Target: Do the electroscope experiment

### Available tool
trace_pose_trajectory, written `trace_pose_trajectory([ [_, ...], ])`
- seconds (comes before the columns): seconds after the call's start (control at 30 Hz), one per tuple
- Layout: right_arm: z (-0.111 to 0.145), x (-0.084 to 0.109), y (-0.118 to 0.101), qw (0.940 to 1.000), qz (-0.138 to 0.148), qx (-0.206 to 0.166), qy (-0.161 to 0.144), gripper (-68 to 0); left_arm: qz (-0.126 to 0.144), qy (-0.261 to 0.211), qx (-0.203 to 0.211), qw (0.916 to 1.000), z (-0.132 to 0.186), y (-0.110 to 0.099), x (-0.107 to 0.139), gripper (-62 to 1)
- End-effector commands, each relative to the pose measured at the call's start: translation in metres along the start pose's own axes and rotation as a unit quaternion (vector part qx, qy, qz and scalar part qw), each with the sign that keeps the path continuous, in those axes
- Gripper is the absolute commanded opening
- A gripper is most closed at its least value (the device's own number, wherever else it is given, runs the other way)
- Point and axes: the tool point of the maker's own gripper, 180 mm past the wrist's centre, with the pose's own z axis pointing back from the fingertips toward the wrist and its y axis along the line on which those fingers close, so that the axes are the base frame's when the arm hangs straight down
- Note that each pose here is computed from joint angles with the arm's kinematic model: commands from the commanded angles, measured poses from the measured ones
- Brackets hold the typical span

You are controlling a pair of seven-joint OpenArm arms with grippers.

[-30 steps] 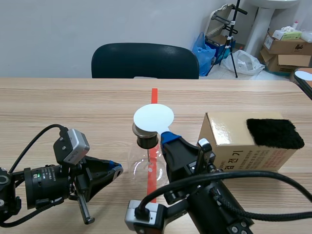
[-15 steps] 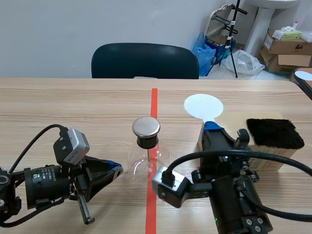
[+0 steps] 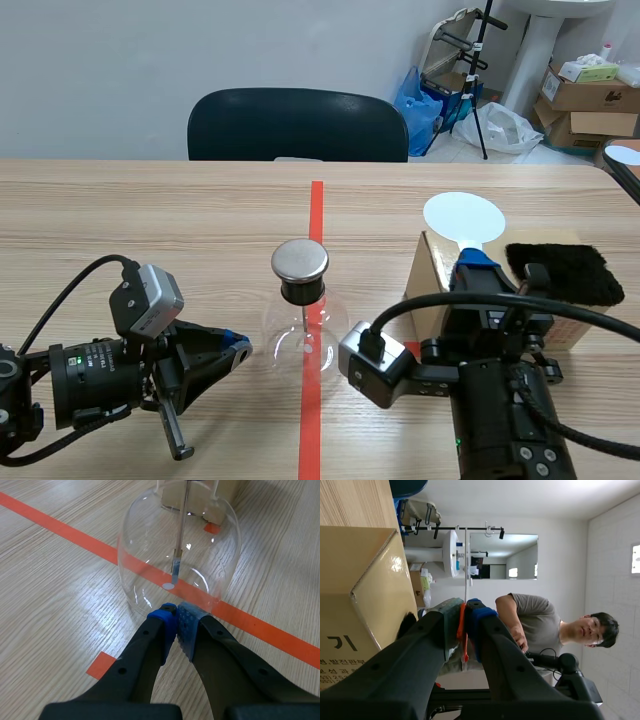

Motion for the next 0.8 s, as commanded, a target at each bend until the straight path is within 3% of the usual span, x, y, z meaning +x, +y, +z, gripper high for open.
trace_pose_trajectory([
  [0.0, -0.004, -0.003, -0.006, 0.9999, -0.002, -0.012, 0.003, -66.5, -0.001, -0.023, 0.004, 0.9997, -0.003, 0.003, 0.013, -57.1],
  [0.2, -0.004, -0.002, -0.006, 0.9999, -0.001, -0.012, -0.001, -66.5, -0.001, -0.023, 0.004, 0.9997, -0.003, 0.003, 0.013, -57.1],
  [0.33, -0.004, 0.005, -0.006, 0.9997, -0.001, -0.012, -0.02, -66.5, -0.001, -0.023, 0.004, 0.9997, -0.003, 0.003, 0.013, -57.1],
  [0.53, -0.002, 0.026, -0.006, 0.9969, -0.001, -0.012, -0.078, -66.5, -0.001, -0.023, 0.004, 0.9997, -0.003, 0.003, 0.013, -57.1],
  [0.77, 0.005, 0.056, -0.006, 0.9868, 0.0, -0.013, -0.162, -66.5, -0.001, -0.023, 0.004, 0.9997, -0.003, 0.003, 0.013, -57.1],
])
